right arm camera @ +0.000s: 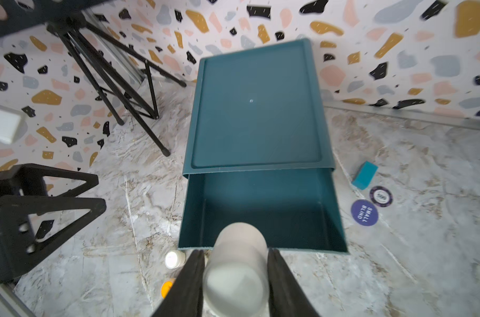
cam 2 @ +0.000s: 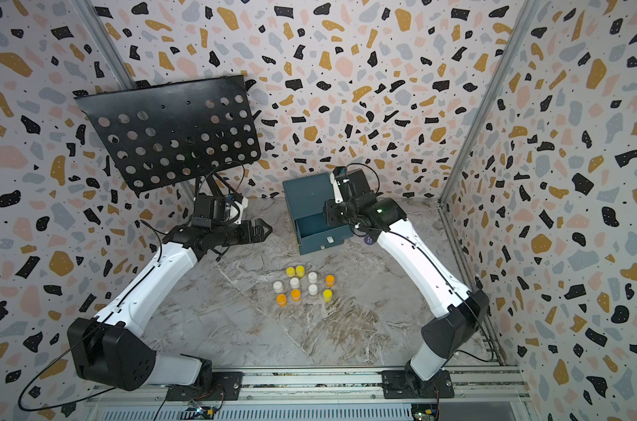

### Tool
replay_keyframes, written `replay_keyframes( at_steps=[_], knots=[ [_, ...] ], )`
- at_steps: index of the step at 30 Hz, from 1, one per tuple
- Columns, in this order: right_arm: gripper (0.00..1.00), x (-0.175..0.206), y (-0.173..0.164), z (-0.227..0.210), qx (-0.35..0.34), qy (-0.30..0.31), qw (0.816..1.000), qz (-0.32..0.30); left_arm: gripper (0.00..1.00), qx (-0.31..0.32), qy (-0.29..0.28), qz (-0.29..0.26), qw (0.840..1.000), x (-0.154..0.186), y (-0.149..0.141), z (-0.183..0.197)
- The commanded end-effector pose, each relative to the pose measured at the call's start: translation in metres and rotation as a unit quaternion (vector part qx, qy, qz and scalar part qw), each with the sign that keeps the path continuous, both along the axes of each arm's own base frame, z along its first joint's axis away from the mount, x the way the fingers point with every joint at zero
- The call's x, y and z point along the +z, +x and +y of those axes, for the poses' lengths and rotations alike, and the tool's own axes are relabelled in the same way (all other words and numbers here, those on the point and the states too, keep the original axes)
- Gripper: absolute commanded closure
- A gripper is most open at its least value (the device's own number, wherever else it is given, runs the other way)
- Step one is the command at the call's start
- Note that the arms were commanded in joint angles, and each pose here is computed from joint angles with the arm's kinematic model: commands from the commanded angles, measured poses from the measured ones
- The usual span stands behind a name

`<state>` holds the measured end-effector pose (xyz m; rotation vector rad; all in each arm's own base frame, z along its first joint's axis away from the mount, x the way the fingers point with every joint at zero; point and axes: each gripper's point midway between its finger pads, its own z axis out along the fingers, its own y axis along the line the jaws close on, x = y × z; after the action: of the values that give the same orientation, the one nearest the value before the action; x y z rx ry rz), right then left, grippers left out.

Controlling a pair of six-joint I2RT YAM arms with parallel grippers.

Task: Put the paint cans in the drawer according to color
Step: Place the paint can in the drawer.

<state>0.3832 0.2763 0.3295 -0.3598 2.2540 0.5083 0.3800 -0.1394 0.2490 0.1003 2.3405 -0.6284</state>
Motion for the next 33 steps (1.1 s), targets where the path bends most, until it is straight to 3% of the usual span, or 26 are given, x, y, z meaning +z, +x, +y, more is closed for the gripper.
replay_keyframes(
  at_steps=[1, 10, 18, 21, 27, 33],
  knots=[
    [0.8, 0.016, 0.004, 0.022, 0.028, 0.029, 0.999, -0.009, 0.0, -0.002, -0.009, -0.027, 1.0, 0.014, -0.001, 0.0],
    [0.8, -0.027, 0.025, 0.046, 0.03, -0.014, 0.999, 0.023, 0.0, 0.003, -0.002, -0.027, 1.0, 0.011, 0.0, 0.003],
    [0.76, -0.05, 0.023, 0.054, 0.044, -0.032, 0.998, 0.044, 0.0, 0.005, 0.002, -0.021, 1.0, 0.009, 0.001, 0.004],
    [0.72, -0.056, 0.02, 0.056, 0.051, -0.033, 0.997, 0.052, 0.0, 0.005, 0.003, -0.018, 1.0, 0.008, 0.001, 0.004],
    [0.49, -0.06, 0.015, 0.05, 0.053, -0.044, 0.996, 0.048, 0.0, 0.009, 0.009, -0.016, 1.0, 0.005, 0.002, 0.006],
    [0.44, -0.029, 0.008, 0.039, 0.047, -0.037, 0.998, 0.017, 0.0, 0.012, 0.016, -0.014, 1.0, 0.003, 0.003, 0.008]
  ],
)
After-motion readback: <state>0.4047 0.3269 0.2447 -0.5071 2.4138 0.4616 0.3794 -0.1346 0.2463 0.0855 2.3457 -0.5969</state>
